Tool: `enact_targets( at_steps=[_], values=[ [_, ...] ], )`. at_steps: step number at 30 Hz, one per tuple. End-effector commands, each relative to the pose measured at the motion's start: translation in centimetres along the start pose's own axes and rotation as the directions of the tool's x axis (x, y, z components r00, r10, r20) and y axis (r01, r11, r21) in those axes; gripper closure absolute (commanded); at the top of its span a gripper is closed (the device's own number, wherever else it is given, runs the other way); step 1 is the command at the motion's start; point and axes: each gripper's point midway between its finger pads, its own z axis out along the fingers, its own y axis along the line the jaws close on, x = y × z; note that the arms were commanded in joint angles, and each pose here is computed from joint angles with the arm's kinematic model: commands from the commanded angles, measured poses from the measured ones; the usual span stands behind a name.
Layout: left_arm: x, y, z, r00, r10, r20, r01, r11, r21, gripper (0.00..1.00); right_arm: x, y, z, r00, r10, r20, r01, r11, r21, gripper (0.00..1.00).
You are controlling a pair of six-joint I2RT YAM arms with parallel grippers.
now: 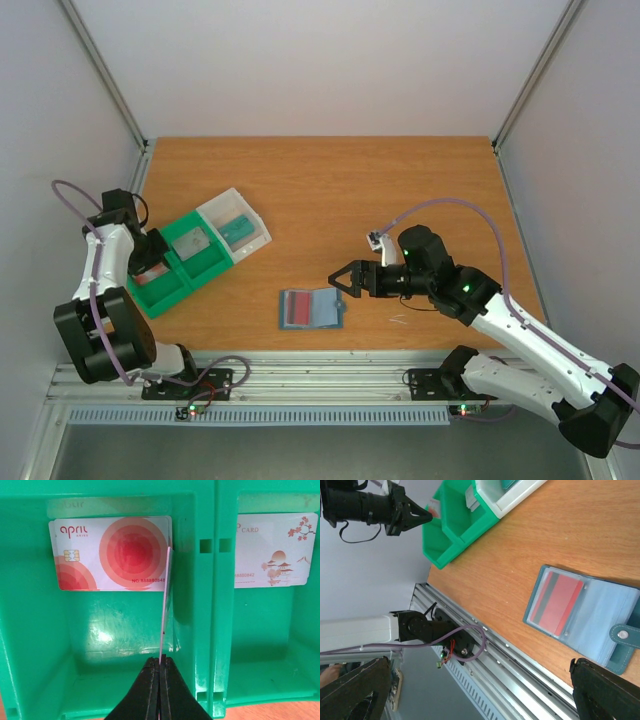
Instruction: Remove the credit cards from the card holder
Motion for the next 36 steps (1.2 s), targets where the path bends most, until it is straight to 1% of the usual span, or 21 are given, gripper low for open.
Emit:
enact_targets(
  at_steps=[1, 5, 8, 12, 18, 26, 36],
  values=[
    [-1.2, 0.4, -0.1, 0.999, 0.016, 0.036, -0.015, 0.999, -0.029, 1.0, -0.2, 0.7, -0.2, 0.999, -0.036, 0.004, 0.036, 0.999, -0.031, 0.02],
    [-1.3, 0.6, 0.3, 1.0, 0.004, 0.018, -0.003, 0.999, -0.043, 0.99, -0.4, 1.0, -0.6, 0.998, -0.064, 0.012, 0.064, 0.998, -0.029, 0.02],
    [-1.5, 1.1, 0.2, 1.0, 0.004, 0.025, -0.002, 0.997, -0.075, 1.0, -0.5, 1.0, -0.9, 0.996, -0.087, 0.024, 0.087, 0.996, -0.02, 0.01],
    [-1.3, 0.7, 0.2, 1.0, 0.002, 0.013, -0.002, 0.999, -0.052, 0.99, -0.5, 0.6, -1.1, 0.994, -0.109, 0.03, 0.109, 0.994, 0.002, 0.01],
    [-1.5, 0.6, 0.4, 1.0, 0.005, 0.006, -0.004, 0.999, -0.054, 1.0, -0.6, 0.5, -1.0, 0.992, -0.121, 0.026, 0.12, 0.993, 0.014, 0.02],
    [-2.8, 0.4, -1.1, 0.999, 0.007, 0.052, -0.005, 0.999, -0.053, 1.0, -1.3, 0.7, -1.0, 0.988, -0.14, 0.058, 0.139, 0.99, 0.014, 0.02],
    [-1.9, 1.5, 0.7, 1.0, 0.009, 0.002, -0.008, 0.994, -0.111, 0.99, -1.7, 1.1, -1.4, 0.983, -0.168, 0.073, 0.167, 0.986, 0.017, 0.02]
  ],
)
